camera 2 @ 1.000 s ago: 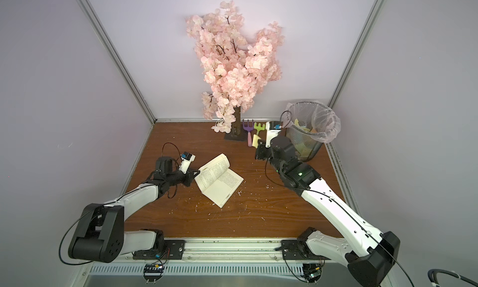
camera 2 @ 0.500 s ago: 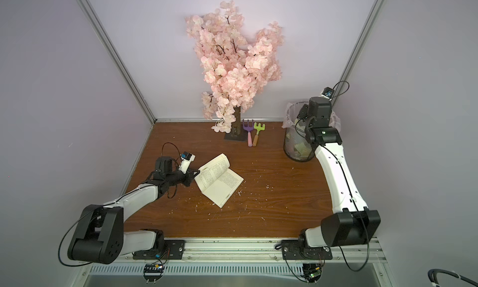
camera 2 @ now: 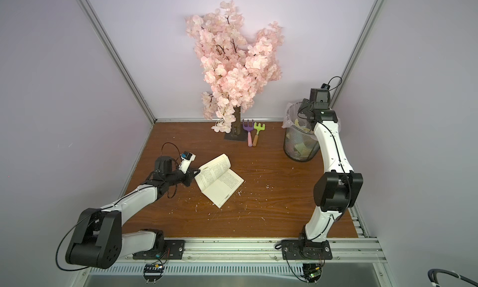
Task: Peel off the used sticky note
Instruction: Place the note in the trash bin, then close the book at the center of the board, then adjust the book at the center of the board, then reset both arms
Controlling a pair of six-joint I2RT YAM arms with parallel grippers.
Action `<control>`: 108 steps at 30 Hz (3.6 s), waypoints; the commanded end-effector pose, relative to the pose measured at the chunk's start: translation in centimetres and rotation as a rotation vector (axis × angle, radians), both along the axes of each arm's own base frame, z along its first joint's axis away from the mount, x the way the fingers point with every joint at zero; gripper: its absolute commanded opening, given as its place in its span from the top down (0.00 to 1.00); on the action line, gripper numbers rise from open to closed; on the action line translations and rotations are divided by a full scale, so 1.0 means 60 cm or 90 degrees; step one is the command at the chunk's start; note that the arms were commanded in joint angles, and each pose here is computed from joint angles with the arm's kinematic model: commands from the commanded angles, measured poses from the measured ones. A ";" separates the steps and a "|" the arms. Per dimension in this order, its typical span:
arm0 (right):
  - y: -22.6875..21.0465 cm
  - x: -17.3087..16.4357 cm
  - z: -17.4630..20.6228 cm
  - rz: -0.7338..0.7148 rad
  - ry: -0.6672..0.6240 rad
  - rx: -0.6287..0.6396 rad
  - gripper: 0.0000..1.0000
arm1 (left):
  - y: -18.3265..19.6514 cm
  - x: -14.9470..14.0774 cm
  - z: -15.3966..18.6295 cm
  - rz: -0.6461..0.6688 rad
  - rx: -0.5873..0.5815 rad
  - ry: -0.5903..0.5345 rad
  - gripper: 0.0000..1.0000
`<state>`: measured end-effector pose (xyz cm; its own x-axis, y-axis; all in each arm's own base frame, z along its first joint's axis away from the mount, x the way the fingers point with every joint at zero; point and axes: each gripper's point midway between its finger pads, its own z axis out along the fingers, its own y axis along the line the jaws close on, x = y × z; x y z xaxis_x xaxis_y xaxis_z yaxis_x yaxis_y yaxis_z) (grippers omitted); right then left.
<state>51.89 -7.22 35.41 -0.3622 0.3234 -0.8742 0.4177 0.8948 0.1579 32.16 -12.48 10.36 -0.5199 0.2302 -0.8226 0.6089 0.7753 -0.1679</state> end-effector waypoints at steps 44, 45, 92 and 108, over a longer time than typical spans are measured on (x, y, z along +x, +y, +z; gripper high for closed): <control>0.631 -0.483 -0.421 0.572 0.207 0.484 0.11 | 0.039 -0.052 -0.141 -0.055 0.349 0.145 0.63; 0.635 -0.479 -0.427 0.564 0.210 0.493 0.11 | 0.033 -0.061 -0.143 -0.074 0.344 0.151 0.63; 0.186 -0.271 -0.275 0.175 -0.098 -0.216 0.01 | 0.167 0.043 0.062 0.368 0.029 -0.365 0.01; 0.131 -0.262 -0.361 0.193 -0.205 -0.235 0.01 | 0.197 0.074 0.037 0.430 0.025 -0.335 0.01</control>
